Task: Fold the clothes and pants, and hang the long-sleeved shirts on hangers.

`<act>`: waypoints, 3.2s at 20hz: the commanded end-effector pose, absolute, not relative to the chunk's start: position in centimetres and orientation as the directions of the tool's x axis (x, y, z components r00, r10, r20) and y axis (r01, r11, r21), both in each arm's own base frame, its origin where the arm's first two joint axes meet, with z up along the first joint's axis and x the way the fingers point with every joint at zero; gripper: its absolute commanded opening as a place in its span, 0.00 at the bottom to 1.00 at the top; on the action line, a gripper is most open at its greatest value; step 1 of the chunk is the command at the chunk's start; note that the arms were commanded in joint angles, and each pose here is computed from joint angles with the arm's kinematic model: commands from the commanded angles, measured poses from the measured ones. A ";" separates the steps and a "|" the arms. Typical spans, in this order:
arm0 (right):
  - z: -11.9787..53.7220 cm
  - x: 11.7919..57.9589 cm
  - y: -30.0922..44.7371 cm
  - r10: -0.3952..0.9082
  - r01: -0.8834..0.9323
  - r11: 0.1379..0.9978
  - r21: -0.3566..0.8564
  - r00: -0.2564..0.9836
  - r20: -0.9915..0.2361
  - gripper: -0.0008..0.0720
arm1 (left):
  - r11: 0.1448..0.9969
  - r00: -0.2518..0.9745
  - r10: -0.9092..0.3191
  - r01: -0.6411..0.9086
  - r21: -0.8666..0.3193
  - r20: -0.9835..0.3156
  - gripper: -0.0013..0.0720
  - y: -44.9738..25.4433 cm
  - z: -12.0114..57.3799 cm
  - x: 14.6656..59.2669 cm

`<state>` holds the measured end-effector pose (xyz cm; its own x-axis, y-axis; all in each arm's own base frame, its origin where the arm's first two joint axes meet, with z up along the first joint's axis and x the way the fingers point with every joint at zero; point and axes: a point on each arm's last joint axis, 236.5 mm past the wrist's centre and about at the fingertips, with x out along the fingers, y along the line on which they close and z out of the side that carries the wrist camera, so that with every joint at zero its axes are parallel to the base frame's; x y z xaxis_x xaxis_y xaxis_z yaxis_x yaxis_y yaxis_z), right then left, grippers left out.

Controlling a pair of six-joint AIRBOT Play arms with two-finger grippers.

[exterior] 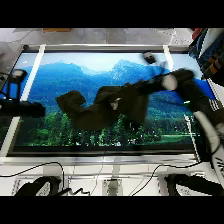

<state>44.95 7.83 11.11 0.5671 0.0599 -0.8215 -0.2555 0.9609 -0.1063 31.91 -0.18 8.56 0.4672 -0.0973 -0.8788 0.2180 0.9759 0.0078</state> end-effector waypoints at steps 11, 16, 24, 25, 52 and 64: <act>8.3 37.2 -4.3 0.396 0.035 0.878 0.477 0.505 -0.767 0.06 | 0.662 0.299 -0.748 0.391 -0.639 -0.593 0.56 -17.9 2.0 27.3; 7.8 36.9 -4.0 0.405 0.031 0.877 0.480 0.493 -0.770 0.06 | 0.636 0.213 -0.744 0.516 -0.574 -0.633 0.98 -25.4 -1.3 25.6; 7.8 36.9 -4.0 0.404 0.031 0.876 0.481 0.494 -0.770 0.06 | 0.630 0.089 -0.698 0.548 -0.550 -0.711 0.96 -30.7 -7.0 24.7; 7.8 36.9 -4.0 0.405 0.031 0.876 0.481 0.494 -0.770 0.06 | 0.633 0.086 -0.695 0.545 -0.550 -0.714 0.96 -31.1 -7.4 25.4; 9.5 39.9 -6.3 0.307 0.091 0.887 0.453 0.618 -0.724 0.06 | 0.684 0.148 -0.620 0.583 -0.439 -0.770 0.04 -32.5 -5.0 34.8; 32.1 45.7 -14.2 -0.073 0.199 0.868 0.456 0.957 -0.280 0.06 | 0.922 0.797 -0.359 0.222 -0.316 -0.486 0.03 0.6 21.9 50.3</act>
